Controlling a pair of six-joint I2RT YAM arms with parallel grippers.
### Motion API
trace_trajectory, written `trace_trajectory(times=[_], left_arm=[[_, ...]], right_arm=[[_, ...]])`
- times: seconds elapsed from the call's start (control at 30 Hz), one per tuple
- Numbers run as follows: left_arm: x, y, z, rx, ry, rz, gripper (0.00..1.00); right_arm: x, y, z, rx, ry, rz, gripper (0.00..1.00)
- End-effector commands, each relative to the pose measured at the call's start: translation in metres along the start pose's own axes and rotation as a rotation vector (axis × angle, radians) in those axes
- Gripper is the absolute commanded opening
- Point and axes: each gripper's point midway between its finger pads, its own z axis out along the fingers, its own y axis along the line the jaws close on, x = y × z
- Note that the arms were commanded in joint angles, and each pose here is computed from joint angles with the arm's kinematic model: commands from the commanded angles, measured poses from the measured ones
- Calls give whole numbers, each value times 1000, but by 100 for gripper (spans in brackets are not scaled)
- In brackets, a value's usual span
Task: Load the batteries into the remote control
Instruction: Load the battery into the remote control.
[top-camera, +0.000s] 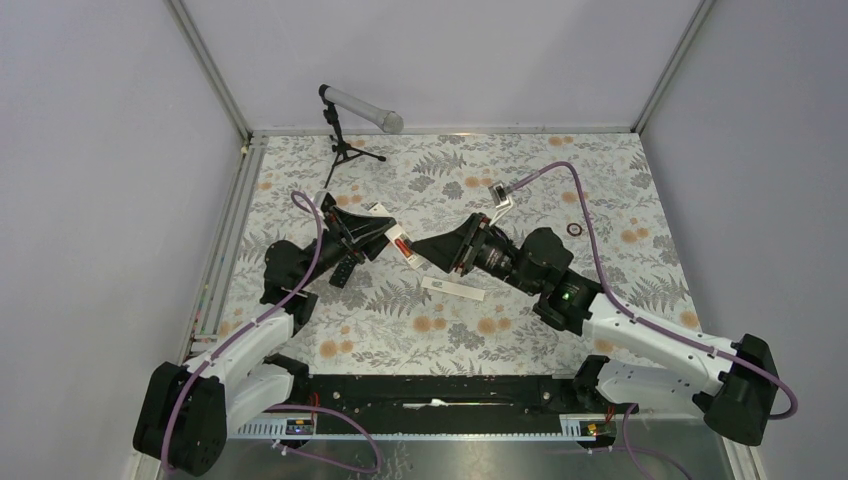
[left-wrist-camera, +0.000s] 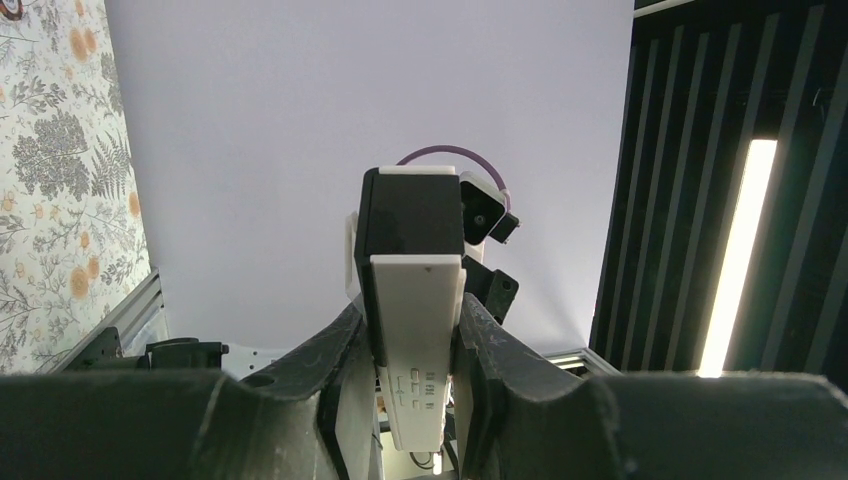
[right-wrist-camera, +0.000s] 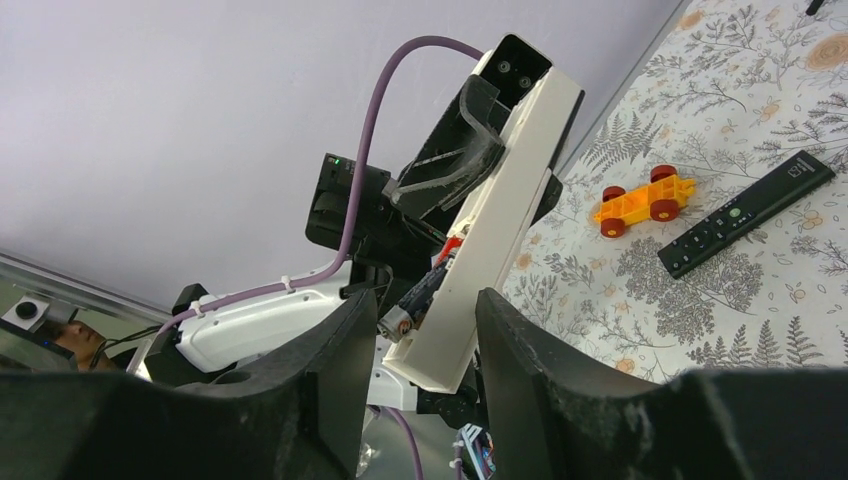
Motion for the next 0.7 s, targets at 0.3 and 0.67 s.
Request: trace_trajectory(times=[0.3,0.67], left_arm=[[5,-19,-2,71,3,60,0],[8,-24,-3,79,10,77,0]], right_arm=[[-5,13,8,-38,-3,-12,47],[-2,4,12,15,14,0,43]])
